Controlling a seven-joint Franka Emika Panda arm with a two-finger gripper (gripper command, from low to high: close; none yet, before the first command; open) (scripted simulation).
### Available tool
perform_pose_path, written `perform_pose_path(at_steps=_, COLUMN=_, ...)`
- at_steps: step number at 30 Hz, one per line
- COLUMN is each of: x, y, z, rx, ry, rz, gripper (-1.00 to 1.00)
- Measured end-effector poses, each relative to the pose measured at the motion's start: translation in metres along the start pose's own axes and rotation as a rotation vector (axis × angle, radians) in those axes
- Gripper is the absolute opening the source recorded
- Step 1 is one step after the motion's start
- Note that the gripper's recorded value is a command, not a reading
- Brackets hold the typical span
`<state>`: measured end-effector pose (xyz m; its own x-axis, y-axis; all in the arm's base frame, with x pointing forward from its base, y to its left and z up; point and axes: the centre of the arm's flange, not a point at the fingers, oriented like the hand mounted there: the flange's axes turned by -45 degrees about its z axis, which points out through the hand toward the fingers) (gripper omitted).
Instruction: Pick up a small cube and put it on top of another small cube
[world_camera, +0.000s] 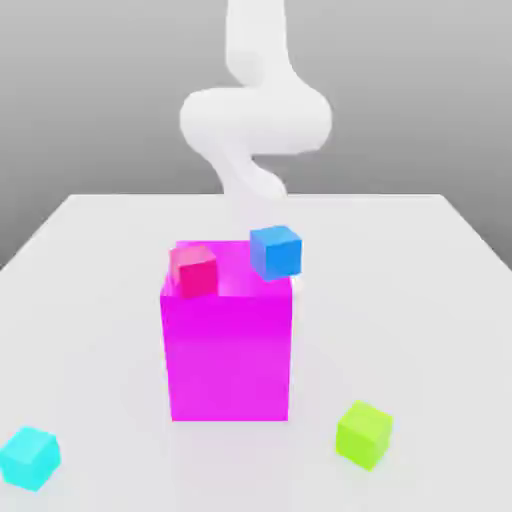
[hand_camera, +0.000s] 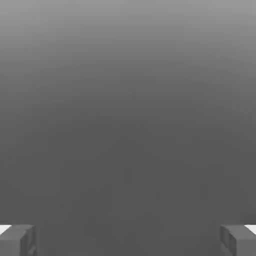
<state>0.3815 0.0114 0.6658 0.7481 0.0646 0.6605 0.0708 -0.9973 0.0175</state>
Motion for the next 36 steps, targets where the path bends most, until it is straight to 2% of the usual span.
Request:
perform_pose_path(at_steps=10, x=-0.074, y=-0.064, z=0.207, rx=0.143, ry=-0.301, rz=-0.332, gripper=0.00)
perform_pose_path(at_steps=16, x=-0.160, y=-0.103, z=0.299, rx=0.224, ry=-0.472, rz=-0.537, gripper=0.00)
perform_pose_path(at_steps=22, x=-0.267, y=-0.134, z=0.360, rx=0.303, ry=-0.640, rz=-0.755, gripper=0.00)
perform_pose_path(at_steps=28, x=-0.321, y=-0.136, z=0.410, rx=0.315, ry=-0.671, rz=-0.790, gripper=0.00)
perform_pose_path(at_steps=29, x=-0.327, y=-0.136, z=0.415, rx=0.315, ry=-0.671, rz=-0.790, gripper=-1.00)
perform_pose_path(at_steps=36, x=-0.328, y=-0.136, z=0.416, rx=0.315, ry=-0.672, rz=-0.790, gripper=-1.00)
